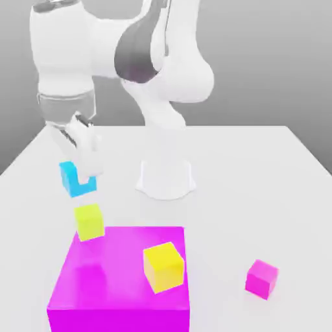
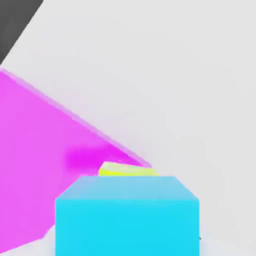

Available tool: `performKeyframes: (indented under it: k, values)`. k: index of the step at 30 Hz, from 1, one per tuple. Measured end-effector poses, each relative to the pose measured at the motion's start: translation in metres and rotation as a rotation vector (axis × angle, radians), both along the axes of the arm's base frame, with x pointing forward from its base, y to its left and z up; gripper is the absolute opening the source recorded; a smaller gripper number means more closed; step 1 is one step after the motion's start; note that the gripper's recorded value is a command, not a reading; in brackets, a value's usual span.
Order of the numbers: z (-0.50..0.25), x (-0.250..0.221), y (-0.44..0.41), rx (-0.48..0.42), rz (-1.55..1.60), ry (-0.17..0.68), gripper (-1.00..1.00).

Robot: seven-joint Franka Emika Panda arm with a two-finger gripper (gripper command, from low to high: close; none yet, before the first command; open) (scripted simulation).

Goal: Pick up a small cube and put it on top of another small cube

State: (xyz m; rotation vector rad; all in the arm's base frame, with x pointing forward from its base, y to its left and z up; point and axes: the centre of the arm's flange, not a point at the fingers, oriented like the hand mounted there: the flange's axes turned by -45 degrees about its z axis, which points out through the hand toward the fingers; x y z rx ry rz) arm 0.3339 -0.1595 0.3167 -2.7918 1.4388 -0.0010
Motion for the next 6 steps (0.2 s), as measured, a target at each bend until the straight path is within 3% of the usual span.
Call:
performKeyframes:
  k: [2, 3, 6]
  values:
    - [-0.023, -0.001, 0.001, 0.001, 0.004, -0.001, -1.0]
    - [-0.033, -0.002, 0.001, 0.001, 0.005, -0.001, 1.0]
    - [-0.033, -0.002, 0.001, 0.001, 0.005, -0.001, 1.0]
